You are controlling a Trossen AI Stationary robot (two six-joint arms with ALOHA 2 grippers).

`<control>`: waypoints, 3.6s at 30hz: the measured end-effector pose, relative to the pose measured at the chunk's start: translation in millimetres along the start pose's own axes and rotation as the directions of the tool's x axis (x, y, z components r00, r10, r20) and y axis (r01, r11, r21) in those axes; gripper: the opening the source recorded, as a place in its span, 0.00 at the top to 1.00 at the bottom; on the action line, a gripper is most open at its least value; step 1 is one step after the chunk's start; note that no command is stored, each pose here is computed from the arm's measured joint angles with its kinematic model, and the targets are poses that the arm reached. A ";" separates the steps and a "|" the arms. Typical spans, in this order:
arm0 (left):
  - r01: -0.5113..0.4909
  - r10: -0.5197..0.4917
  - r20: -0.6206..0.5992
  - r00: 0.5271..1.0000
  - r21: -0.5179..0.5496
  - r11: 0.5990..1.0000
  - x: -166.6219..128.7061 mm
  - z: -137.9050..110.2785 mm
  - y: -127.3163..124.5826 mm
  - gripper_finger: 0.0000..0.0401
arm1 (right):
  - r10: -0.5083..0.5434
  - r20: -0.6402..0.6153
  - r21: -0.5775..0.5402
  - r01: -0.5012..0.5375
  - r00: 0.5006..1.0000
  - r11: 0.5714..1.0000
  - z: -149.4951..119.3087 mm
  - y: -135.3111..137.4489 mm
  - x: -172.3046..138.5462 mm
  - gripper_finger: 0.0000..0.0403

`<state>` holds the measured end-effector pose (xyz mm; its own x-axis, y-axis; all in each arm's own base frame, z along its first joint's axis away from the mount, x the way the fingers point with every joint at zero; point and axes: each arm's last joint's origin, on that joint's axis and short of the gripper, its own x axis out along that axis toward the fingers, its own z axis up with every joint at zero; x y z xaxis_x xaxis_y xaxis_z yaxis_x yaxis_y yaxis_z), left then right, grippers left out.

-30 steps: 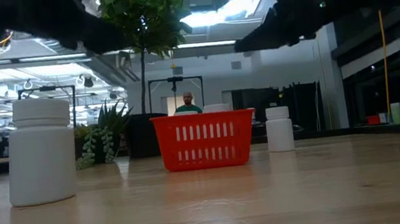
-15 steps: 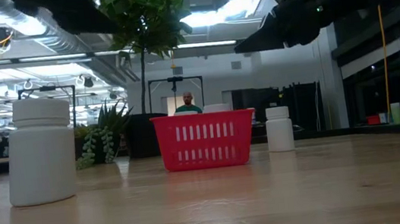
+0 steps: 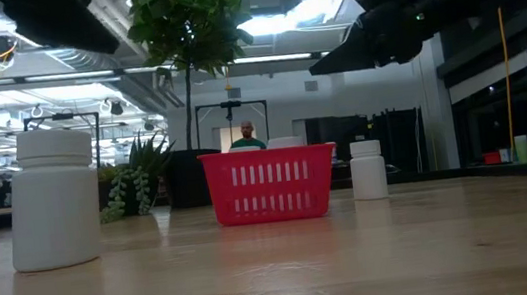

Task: Pick and place pill bottles into a basket
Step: Put the white medicine bottle into the red bin

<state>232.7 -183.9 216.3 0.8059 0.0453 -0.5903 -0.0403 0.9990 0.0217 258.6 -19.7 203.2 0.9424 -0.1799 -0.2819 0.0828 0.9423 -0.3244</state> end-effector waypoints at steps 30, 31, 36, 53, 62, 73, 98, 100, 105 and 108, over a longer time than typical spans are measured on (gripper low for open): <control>-0.073 0.053 -0.222 0.974 -0.081 0.994 30.6 -32.1 -5.9 0.30 | 0.036 0.013 0.124 -0.038 0.999 0.992 0.7 1.5 -0.1 0.98; -0.071 0.050 -0.226 0.973 -0.085 0.994 31.2 -31.7 -5.2 0.30 | 0.036 0.013 0.124 -0.038 0.999 0.992 0.6 1.5 -0.1 0.98; -0.060 0.033 -0.248 0.968 -0.102 0.993 34.2 -30.3 -1.5 0.30 | 0.036 0.013 0.124 -0.038 0.999 0.992 0.6 1.5 -0.1 0.98; -0.061 0.031 -0.294 0.955 -0.093 0.994 37.2 -31.5 3.8 0.44 | 0.037 0.012 0.124 -0.038 0.999 0.992 0.6 1.5 -0.1 0.98; -0.032 0.027 -0.288 0.957 -0.013 0.999 37.2 -31.0 3.2 0.59 | 0.037 0.011 0.124 -0.038 0.999 0.992 0.6 1.6 -0.1 0.98; -0.018 0.026 -0.286 0.958 0.030 0.999 36.5 -30.6 3.3 0.63 | 0.038 0.007 0.124 -0.039 0.999 0.992 0.1 1.8 -0.1 0.98; 0.013 0.006 -0.129 0.992 0.147 0.989 -18.2 5.0 27.8 0.63 | 0.110 0.044 0.117 -0.114 0.993 0.987 7.6 21.7 -3.3 0.98; 0.011 0.006 -0.119 0.993 0.141 0.990 -22.1 4.6 31.8 0.63 | 0.120 0.046 0.113 -0.125 0.992 0.986 8.3 24.5 -3.9 0.98; 0.016 -0.009 -0.062 0.998 0.121 0.992 -24.6 -0.3 43.4 0.63 | 0.147 0.051 0.108 -0.152 0.988 0.983 10.0 31.6 -5.5 0.98; 0.019 -0.017 -0.013 1.000 0.116 0.993 -21.3 -5.6 53.7 0.63 | 0.165 0.056 0.102 -0.170 0.985 0.980 11.3 36.2 -6.7 0.98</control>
<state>210.0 -131.3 225.6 0.7988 0.0281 -0.6009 0.0433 0.9936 0.1040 259.0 18.7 203.5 0.9599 -0.0063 -0.2803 -0.0457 0.9829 -0.1785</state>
